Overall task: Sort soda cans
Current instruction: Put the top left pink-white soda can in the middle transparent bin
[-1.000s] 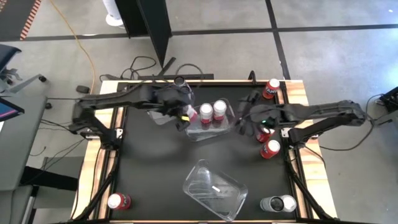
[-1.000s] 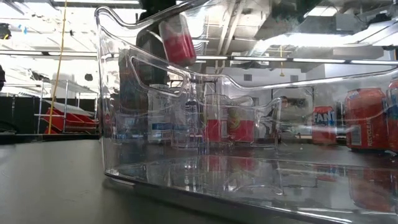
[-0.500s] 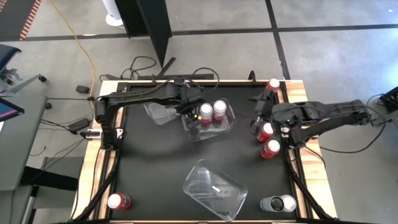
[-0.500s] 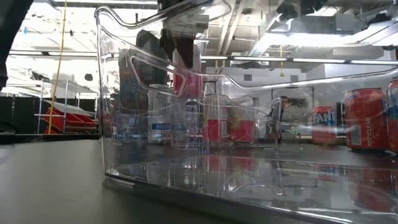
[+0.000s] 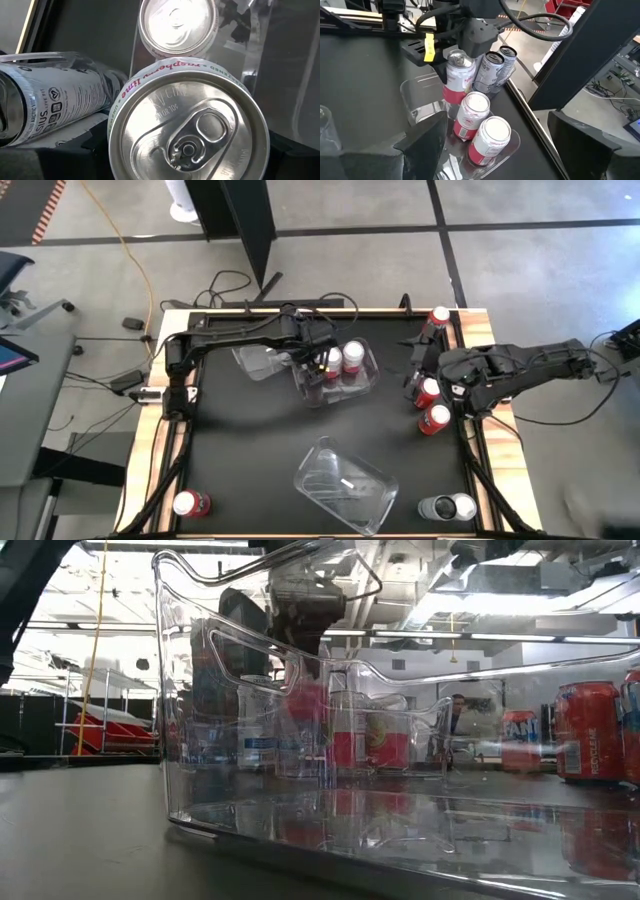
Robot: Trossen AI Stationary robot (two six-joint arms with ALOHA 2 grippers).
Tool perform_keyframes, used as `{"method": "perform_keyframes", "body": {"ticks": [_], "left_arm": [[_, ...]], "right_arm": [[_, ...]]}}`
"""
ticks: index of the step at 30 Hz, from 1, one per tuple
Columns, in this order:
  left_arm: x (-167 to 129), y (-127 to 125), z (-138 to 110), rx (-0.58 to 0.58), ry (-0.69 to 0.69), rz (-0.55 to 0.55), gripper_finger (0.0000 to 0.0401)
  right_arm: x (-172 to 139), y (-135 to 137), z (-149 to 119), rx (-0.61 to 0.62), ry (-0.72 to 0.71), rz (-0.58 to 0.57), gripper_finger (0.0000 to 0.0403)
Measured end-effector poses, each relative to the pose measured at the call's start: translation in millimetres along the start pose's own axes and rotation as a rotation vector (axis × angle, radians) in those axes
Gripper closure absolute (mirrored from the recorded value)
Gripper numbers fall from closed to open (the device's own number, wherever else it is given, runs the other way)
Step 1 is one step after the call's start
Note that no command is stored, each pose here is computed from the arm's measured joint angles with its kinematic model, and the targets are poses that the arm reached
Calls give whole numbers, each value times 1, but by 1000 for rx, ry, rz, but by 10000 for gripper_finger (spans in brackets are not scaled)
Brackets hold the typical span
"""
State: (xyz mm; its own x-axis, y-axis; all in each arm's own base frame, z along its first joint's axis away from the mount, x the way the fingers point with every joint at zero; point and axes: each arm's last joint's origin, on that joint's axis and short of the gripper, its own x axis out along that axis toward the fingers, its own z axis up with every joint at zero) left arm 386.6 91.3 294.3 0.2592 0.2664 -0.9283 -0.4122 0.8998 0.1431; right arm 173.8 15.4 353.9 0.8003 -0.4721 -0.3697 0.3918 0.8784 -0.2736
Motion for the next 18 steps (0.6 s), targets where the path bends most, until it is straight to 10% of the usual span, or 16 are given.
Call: {"method": "perform_keyframes", "body": {"ticks": [18], "left_arm": [[40,3,-12,-1,34,-8,112]], "right_arm": [[1,0,0,14,6,-1,42]]}}
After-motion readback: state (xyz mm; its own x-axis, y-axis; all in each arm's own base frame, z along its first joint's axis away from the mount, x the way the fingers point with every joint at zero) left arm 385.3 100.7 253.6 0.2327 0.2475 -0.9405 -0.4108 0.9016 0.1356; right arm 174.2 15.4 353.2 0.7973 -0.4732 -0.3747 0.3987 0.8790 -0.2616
